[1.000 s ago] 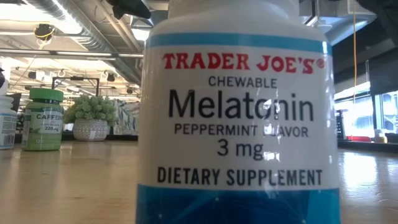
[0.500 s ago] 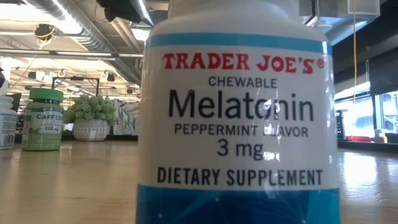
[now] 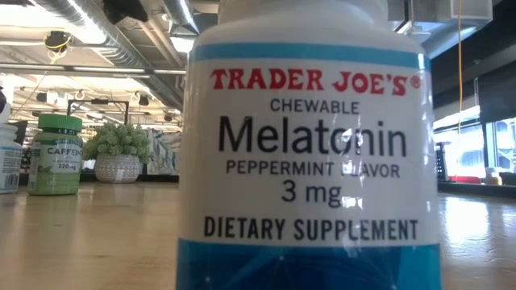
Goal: Pick and place medicine bottles onto shelf by color
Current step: Put the top orange pill bottle on the shelf
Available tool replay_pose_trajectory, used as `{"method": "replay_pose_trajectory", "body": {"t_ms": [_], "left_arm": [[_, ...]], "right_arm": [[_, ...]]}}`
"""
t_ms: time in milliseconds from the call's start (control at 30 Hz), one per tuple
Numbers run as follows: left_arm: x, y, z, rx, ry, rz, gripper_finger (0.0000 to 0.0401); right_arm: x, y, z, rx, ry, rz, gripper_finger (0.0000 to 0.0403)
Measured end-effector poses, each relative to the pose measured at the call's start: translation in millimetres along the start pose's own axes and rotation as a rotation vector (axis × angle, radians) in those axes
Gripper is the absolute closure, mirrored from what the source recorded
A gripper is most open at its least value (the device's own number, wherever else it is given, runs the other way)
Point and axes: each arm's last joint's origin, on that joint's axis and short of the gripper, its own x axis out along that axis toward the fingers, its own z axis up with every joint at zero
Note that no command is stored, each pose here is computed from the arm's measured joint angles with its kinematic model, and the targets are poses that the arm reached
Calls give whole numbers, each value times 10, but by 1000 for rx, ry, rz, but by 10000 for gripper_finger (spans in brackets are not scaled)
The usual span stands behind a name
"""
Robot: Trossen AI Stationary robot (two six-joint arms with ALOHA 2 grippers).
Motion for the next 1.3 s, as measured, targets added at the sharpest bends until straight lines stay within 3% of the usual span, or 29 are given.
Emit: {"method": "replay_pose_trajectory", "body": {"t_ms": [200,433,567,867,1300], "left_arm": [[-23,-112,-156,-54,166,-122,374],[-64,-178,-296,-179,330,-163,374],[-99,-200,-320,-232,352,-186,374],[-116,-267,-337,-222,394,-281,374],[-138,-317,-366,-237,428,-303,374]], "right_arm": [[-20,207,-3,26,-24,50,403],[-30,293,-25,58,-9,96,400],[-25,306,-38,60,18,151,387],[-18,309,-36,85,20,156,380],[-17,310,-37,48,19,160,379]]}}
